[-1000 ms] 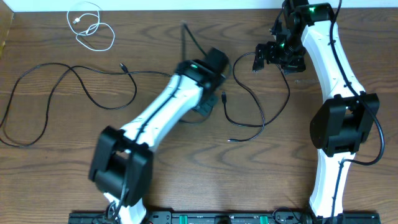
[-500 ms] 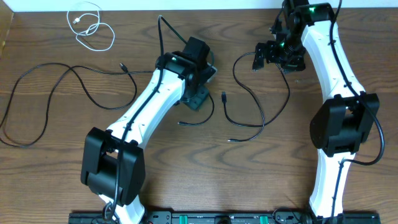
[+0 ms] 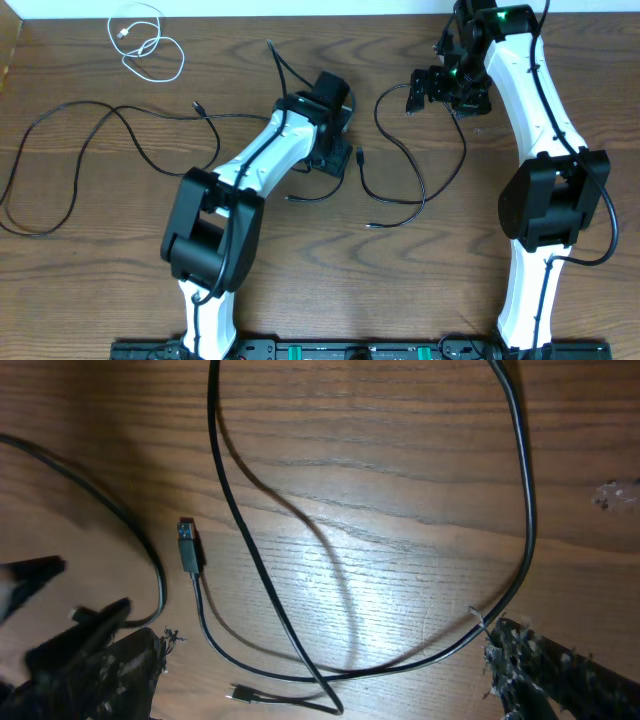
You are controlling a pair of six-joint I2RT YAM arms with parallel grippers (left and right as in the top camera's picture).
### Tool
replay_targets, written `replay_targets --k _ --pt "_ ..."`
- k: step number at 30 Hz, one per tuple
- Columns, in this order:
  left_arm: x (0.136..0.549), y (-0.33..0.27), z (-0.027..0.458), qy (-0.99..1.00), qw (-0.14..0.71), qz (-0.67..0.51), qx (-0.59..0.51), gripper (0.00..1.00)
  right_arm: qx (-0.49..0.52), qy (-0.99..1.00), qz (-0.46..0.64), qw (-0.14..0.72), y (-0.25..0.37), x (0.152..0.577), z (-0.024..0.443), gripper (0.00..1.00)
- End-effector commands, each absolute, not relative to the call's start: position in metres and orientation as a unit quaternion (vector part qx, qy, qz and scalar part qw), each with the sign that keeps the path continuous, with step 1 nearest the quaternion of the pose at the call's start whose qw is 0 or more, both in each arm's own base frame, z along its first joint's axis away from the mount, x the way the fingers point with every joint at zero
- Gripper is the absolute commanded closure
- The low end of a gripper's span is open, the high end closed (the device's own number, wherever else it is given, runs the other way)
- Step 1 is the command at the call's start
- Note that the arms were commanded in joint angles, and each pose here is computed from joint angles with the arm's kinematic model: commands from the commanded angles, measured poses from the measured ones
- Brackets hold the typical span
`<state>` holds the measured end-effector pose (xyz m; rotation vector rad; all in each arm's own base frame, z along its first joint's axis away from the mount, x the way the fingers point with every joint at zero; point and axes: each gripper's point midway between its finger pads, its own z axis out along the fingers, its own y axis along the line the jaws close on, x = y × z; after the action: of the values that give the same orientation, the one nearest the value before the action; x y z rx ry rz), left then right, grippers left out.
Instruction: Untangle cables
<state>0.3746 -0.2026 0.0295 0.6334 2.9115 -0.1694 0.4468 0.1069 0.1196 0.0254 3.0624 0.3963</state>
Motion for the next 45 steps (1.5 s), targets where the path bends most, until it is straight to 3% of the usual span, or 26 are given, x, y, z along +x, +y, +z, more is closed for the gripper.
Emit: replay_targets --k 1,9,13,18,29,34,37,45 --pt "0.365 -0.211 0.02 0.978 0.063 -0.059 0.191 0.35 -0.003 0.991 0.129 0.03 0.111 0.447 0.122 0.01" --pt "0.362 -0.225 0.013 0.977 0.075 -0.036 0.194 0.36 -0.003 0.991 0.129 0.031 0.111 0.447 0.122 0.01" --pt "0.36 -0.222 0.005 0.981 0.063 -0.029 0.18 0.47 -0.004 0.991 0.128 0.028 0.112 0.445 0.122 0.01" --pt "0.362 -0.222 0.005 0.981 0.067 -0.029 0.179 0.55 -0.005 0.991 0.128 0.027 0.113 0.445 0.122 0.01" --pt "0.356 -0.227 -0.011 0.982 0.051 -0.025 0.18 0.57 -0.005 0.991 0.128 0.026 0.113 0.444 0.122 0.01" --pt "0.355 -0.226 -0.015 0.982 0.047 -0.023 0.18 0.71 -0.005 0.991 0.128 0.026 0.114 0.444 0.122 0.01" --pt "0.354 -0.226 -0.015 0.982 0.046 -0.023 0.181 0.91 -0.005 0.991 0.128 0.025 0.113 0.444 0.122 0.01" --pt "0.352 -0.224 -0.01 0.973 0.043 -0.019 0.226 0.92 -0.005 0.992 0.127 0.021 0.113 0.442 0.122 0.01"
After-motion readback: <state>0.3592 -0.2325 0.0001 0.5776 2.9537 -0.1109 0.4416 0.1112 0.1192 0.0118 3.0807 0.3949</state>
